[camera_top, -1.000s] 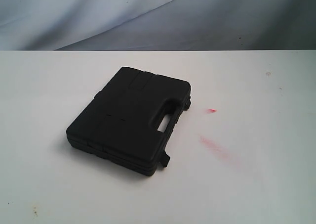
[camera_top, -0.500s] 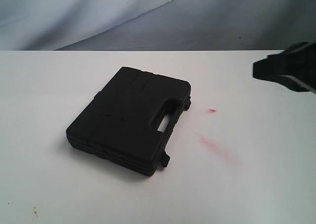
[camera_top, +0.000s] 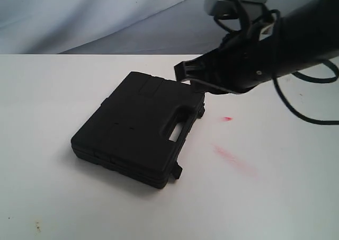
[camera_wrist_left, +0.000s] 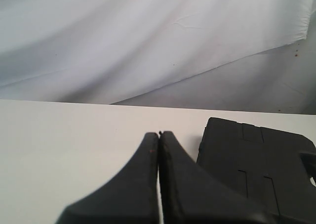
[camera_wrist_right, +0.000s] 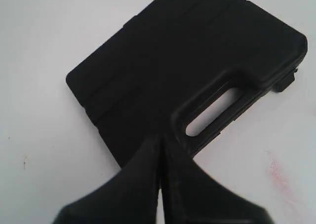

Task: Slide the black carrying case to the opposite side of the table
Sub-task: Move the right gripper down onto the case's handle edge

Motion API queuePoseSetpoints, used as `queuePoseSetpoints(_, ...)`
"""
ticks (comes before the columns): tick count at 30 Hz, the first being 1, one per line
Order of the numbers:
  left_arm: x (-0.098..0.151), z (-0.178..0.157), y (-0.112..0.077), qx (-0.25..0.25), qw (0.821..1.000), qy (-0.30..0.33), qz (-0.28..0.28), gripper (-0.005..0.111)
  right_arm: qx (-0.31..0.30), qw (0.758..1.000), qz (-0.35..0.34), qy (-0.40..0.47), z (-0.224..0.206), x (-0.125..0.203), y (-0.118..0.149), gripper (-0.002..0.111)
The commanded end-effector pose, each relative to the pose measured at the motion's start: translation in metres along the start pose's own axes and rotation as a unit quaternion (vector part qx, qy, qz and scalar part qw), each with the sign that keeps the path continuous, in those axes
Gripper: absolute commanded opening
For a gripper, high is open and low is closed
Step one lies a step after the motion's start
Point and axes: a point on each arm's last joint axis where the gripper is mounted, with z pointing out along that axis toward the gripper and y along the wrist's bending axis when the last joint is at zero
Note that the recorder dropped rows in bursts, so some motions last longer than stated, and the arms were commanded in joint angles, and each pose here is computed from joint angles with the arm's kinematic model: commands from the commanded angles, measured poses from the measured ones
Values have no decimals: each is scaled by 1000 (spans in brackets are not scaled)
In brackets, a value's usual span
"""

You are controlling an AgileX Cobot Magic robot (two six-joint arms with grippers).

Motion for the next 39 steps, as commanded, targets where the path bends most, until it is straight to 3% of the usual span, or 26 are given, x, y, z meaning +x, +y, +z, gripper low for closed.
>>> queuePoseSetpoints(1, 1, 0, 0, -2, 1000, -2, -4, 0, 20, 998, 48, 31, 24, -7, 1, 0)
queuePoseSetpoints(12, 1, 0, 0, -2, 1000, -2, -4, 0, 109, 972, 141, 151, 92, -5, -19, 0)
queuePoseSetpoints(29, 1, 0, 0, -2, 1000, -2, -4, 0, 126, 954, 192, 193, 131, 0, -26, 0)
queuePoseSetpoints(32, 1, 0, 0, -2, 1000, -2, -4, 0, 125, 954, 194, 191, 131, 0, -26, 6)
queuePoseSetpoints(39, 1, 0, 0, -2, 1000, -2, -4, 0, 127, 950, 222, 180, 132, -2, -26, 35)
